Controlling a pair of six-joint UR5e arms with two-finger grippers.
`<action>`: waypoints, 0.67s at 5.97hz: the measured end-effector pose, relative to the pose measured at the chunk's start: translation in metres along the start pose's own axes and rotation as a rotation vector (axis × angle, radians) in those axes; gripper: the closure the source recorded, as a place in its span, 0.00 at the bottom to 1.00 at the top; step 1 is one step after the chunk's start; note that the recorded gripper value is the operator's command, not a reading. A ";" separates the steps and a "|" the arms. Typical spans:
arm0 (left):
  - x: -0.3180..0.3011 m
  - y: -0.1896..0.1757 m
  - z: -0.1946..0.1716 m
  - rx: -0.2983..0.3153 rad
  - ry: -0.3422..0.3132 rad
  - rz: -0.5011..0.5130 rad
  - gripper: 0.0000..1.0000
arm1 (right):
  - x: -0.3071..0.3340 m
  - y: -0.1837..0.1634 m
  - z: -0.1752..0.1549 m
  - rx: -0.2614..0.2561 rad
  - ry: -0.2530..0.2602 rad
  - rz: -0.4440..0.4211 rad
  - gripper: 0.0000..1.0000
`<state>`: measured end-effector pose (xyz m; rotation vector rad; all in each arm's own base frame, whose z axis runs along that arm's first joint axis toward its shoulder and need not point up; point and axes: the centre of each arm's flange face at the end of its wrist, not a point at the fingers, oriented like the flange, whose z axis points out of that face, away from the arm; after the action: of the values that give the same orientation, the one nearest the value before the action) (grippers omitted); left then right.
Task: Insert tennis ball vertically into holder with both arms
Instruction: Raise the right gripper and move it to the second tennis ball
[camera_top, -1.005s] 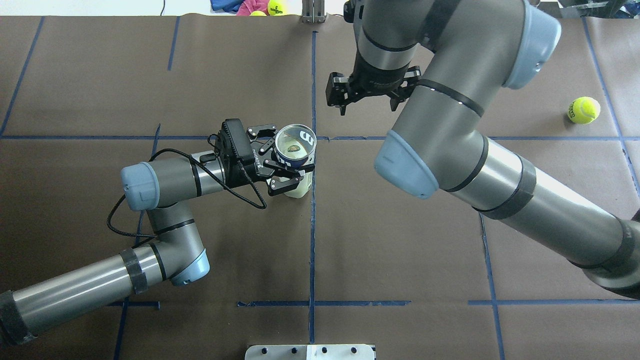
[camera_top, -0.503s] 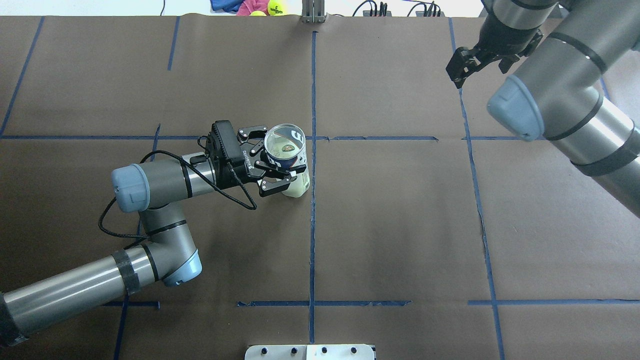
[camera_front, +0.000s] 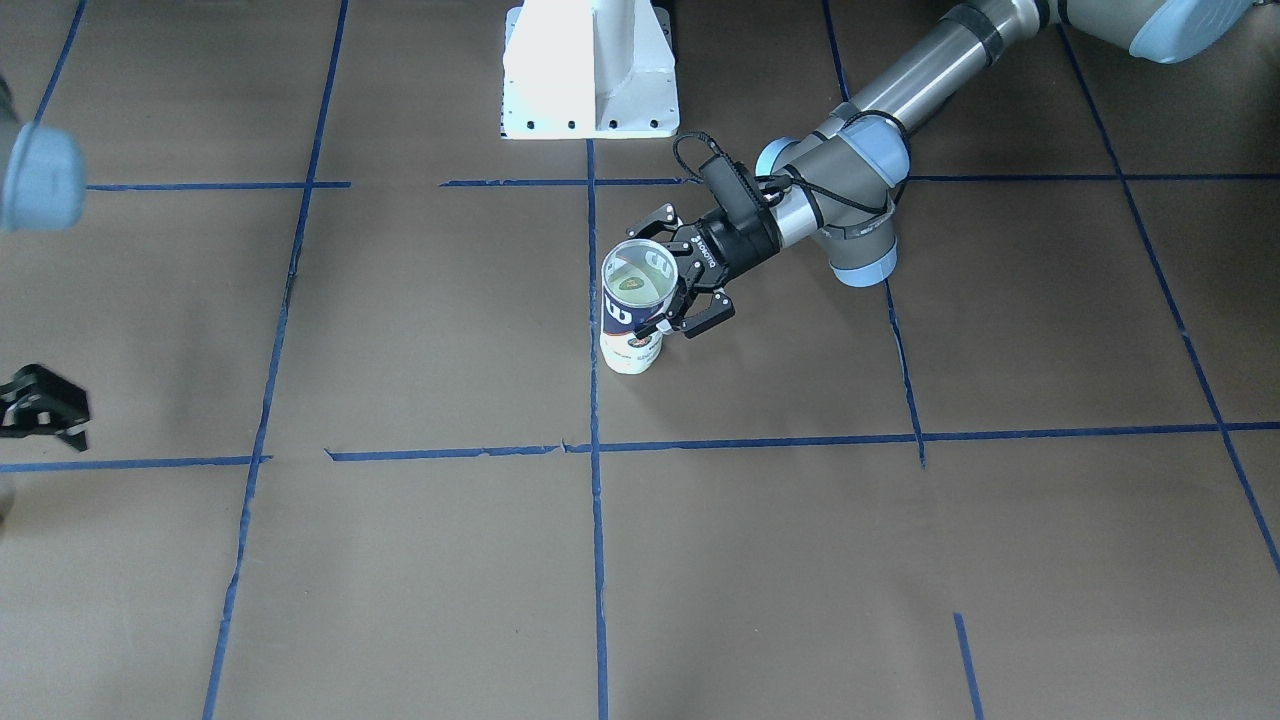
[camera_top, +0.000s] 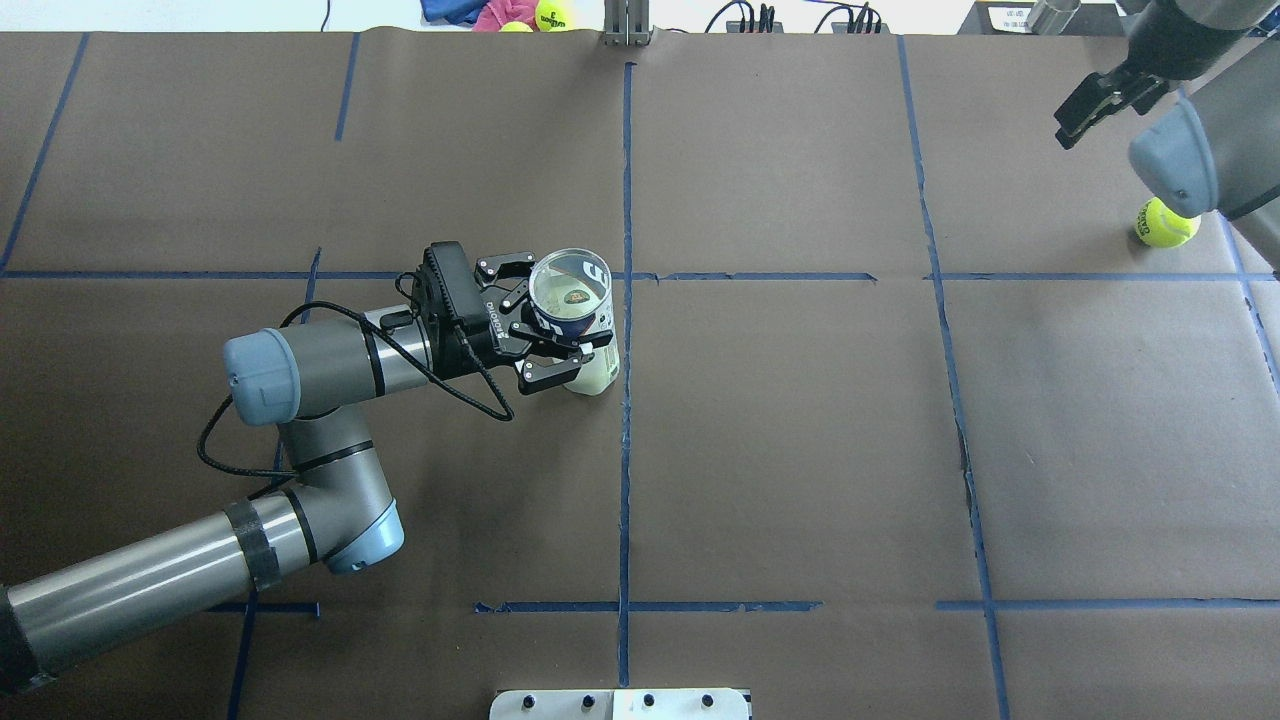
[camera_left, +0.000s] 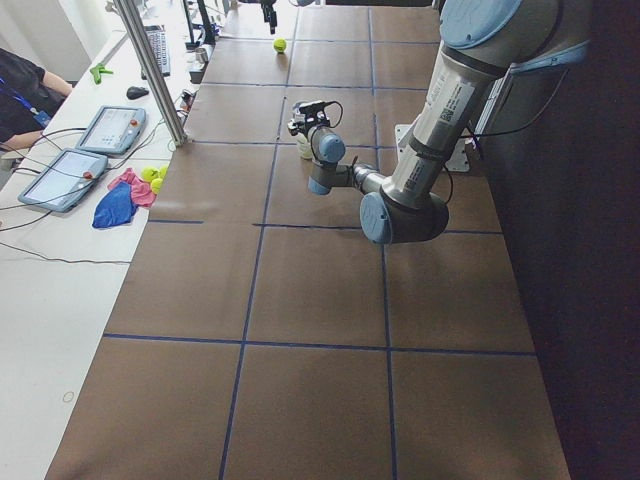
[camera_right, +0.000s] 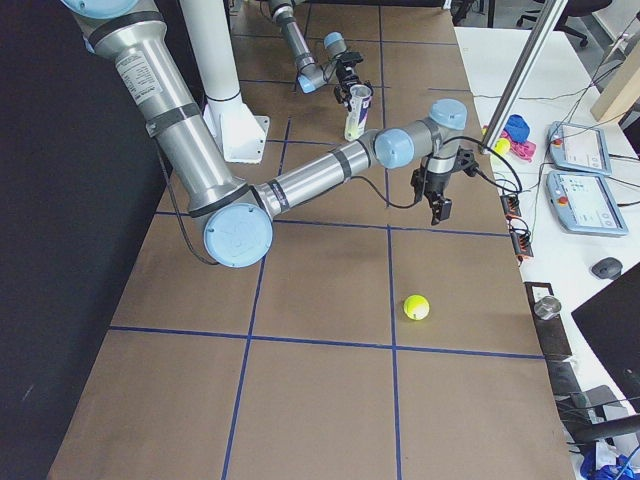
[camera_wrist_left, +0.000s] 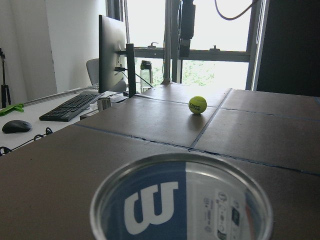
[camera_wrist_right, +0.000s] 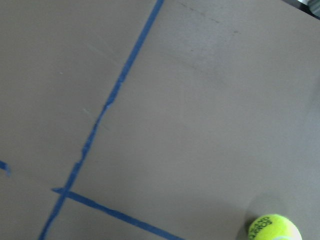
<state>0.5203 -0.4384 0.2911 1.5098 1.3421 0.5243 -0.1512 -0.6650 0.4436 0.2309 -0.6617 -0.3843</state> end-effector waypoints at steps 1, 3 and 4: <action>0.000 0.000 0.000 0.001 0.000 0.000 0.19 | 0.043 0.013 0.034 0.013 -0.001 -0.024 0.01; 0.000 -0.001 0.000 0.002 0.000 0.001 0.19 | 0.091 0.051 0.087 0.018 -0.003 -0.060 0.01; 0.000 -0.001 0.001 0.002 0.000 0.000 0.19 | 0.105 0.067 0.105 0.013 0.003 -0.067 0.01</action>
<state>0.5199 -0.4391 0.2897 1.5119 1.3427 0.5227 -0.1241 -0.6569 0.6041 0.2661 -0.6548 -0.4444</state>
